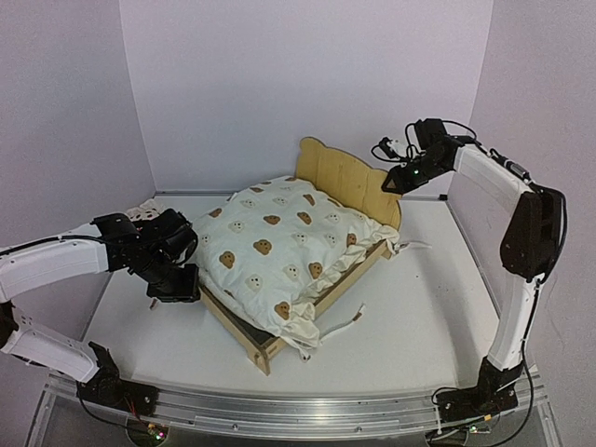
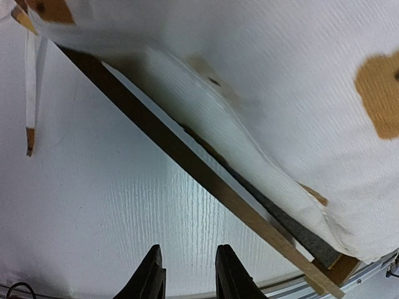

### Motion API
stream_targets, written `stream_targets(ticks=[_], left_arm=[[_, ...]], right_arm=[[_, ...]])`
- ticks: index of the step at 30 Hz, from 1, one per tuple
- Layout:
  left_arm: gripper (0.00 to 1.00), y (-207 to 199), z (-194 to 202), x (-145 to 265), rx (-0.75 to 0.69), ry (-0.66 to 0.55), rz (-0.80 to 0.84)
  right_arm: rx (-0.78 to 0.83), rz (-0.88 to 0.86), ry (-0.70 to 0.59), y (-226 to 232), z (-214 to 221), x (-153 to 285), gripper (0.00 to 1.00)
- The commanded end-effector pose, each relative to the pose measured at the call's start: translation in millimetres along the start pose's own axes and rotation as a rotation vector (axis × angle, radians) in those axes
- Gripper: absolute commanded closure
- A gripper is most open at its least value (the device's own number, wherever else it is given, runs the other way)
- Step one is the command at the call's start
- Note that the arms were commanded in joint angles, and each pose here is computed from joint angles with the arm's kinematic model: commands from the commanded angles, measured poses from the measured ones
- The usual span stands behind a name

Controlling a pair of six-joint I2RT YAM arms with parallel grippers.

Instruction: Set up the pet bed

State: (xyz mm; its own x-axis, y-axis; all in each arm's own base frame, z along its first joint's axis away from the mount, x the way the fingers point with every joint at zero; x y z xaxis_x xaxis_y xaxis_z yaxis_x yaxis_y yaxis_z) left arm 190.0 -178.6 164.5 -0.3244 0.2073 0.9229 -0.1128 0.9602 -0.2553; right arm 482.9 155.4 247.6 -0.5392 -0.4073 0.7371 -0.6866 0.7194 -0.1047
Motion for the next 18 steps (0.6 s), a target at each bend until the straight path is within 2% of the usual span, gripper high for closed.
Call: stream_targets(ticks=[1,5,18], left_arm=[[0.71,-11,-8,4,0.027,-0.048,0.061],[0.71,-11,-12,-1,0.03,-0.073,0.046],[0.73,-39,-37,-47,0.016,-0.187,0.103]], right_arm=[[-0.105,0.166,0.039,-12,9,30,0.91],[-0.154,0.334,0.12,-21,35,53,1.0],[-0.45,0.531,0.256,20,138,122,1.0]])
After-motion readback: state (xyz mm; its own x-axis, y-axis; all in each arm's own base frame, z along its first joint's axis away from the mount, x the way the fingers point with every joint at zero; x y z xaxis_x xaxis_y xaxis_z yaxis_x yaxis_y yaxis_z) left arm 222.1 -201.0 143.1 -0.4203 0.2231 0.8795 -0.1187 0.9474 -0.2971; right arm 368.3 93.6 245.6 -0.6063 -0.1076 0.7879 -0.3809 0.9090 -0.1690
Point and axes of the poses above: each gripper's point midway between its finger pads, its own x axis back along the fingers, its own y axis along the line the jaws close on, z = x × y, the point moved 4 cm from there along x, back along the fingers, and after that the axes turned 11 degrees about x, right-handed, at the moved point
